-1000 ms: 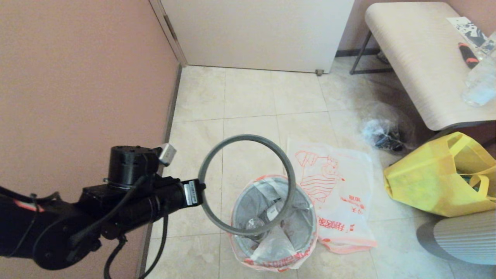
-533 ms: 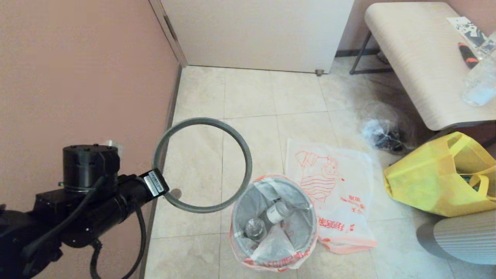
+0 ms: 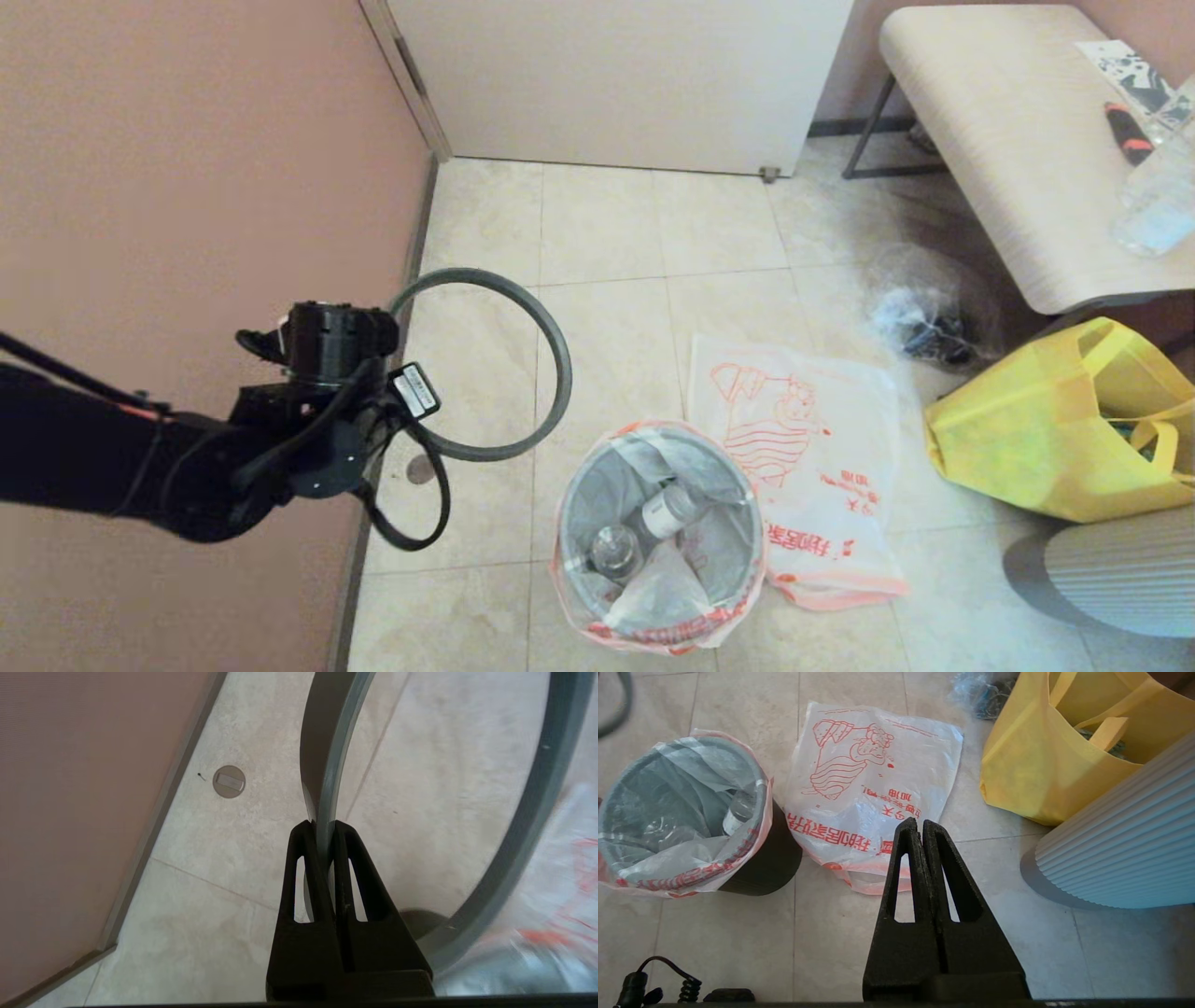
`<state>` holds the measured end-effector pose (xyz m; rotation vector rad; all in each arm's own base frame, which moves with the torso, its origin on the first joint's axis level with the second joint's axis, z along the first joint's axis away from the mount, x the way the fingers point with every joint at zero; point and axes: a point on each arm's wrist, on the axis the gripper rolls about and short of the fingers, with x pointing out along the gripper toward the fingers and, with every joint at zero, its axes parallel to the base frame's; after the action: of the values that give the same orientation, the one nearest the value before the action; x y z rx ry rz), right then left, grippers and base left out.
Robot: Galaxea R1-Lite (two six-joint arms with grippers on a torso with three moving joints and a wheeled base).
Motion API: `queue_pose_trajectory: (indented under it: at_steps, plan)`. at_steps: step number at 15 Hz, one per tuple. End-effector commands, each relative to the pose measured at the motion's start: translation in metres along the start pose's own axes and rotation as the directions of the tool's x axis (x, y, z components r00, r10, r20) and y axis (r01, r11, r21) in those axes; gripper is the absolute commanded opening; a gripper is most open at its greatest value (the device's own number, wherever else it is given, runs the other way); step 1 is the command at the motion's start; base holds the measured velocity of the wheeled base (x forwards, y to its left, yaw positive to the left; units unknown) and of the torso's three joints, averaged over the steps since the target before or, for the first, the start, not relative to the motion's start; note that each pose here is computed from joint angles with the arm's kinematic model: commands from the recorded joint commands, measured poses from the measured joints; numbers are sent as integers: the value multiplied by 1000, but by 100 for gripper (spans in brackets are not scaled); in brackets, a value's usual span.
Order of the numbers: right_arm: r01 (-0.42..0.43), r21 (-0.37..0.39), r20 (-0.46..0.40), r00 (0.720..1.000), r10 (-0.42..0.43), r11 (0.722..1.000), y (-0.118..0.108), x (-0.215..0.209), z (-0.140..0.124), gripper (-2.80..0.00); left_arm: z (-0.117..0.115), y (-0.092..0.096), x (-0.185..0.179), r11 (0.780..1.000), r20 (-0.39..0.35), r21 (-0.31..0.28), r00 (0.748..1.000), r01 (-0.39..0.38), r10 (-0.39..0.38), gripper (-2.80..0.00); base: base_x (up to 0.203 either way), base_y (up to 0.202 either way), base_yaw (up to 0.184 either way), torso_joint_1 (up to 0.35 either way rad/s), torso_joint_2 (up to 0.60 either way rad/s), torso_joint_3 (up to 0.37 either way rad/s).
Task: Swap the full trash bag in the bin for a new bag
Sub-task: Place the trash can ring on the floor
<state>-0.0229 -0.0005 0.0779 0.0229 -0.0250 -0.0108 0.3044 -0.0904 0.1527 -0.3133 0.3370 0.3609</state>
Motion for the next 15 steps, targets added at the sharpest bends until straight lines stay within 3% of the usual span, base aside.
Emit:
queue_pose_trajectory:
  at_steps: [1,6,9,10,12,15]
  plan:
    - [0,0,-11,1000,0,1000,0,1,-3,-280,-26,-13,52,997,-53,46,997,-61,64,-280,0,0,0,0,0,0]
    - [0,0,-11,1000,0,1000,0,1,-3,-280,-67,-26,165,974,-77,173,984,-147,162,-280,0,0,0,0,0,0]
    - [0,0,-11,1000,0,1000,0,1,-3,-280,-110,-17,202,937,-191,317,957,-150,218,-280,0,0,0,0,0,0]
    - [0,0,-11,1000,0,1000,0,1,-3,-280,-125,-12,207,920,-268,379,940,-98,210,-280,0,0,0,0,0,0]
    - [0,0,-11,1000,0,1000,0,1,-3,-280,-141,-4,207,901,-414,434,885,-15,214,-280,0,0,0,0,0,0]
    - [0,0,-11,1000,0,1000,0,1,-3,-280,-155,2,220,879,-486,477,830,-9,273,-280,0,0,0,0,0,0]
